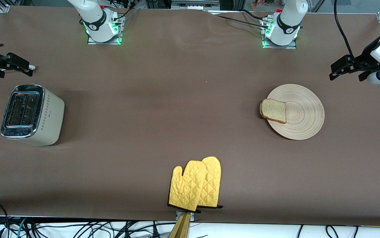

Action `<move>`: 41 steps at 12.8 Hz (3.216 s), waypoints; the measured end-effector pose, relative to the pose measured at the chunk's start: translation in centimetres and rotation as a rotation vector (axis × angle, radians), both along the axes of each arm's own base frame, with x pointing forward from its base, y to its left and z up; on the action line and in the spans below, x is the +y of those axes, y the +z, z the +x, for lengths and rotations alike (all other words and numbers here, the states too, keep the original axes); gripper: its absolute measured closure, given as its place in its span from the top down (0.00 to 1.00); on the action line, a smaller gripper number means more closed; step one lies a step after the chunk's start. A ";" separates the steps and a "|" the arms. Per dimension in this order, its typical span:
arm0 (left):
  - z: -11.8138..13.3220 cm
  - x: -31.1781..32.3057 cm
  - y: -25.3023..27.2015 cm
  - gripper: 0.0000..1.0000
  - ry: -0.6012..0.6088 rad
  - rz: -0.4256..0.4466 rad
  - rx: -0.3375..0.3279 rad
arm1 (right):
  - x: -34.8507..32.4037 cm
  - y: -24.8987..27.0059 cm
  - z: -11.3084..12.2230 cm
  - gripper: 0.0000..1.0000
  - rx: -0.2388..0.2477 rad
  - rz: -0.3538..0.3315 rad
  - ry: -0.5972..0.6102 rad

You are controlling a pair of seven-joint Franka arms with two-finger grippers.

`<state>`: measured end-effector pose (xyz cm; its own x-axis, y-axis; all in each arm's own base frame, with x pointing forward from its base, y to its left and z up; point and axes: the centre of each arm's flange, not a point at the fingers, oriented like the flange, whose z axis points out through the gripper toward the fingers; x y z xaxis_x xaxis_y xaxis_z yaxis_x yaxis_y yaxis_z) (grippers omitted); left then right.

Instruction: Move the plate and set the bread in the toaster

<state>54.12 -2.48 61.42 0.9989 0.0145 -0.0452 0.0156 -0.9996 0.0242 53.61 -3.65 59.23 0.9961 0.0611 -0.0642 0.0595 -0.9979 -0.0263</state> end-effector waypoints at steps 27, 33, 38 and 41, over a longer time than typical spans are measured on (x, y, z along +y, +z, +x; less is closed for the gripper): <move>0.3 30.1 -43.0 1.00 -0.206 -0.728 0.157 | 0.0 -0.1 0.0 1.00 0.002 0.002 0.000; -0.3 27.6 -48.7 0.96 -0.171 -0.882 0.162 | 0.0 0.0 0.0 1.00 0.002 0.002 0.000; -0.4 26.4 -50.0 0.43 -0.176 -0.907 0.183 | 0.0 0.0 -0.1 1.00 0.012 0.003 -0.001; -0.5 26.3 -50.3 0.15 -0.179 -0.926 0.186 | 0.0 0.1 0.1 1.00 0.011 0.003 -0.001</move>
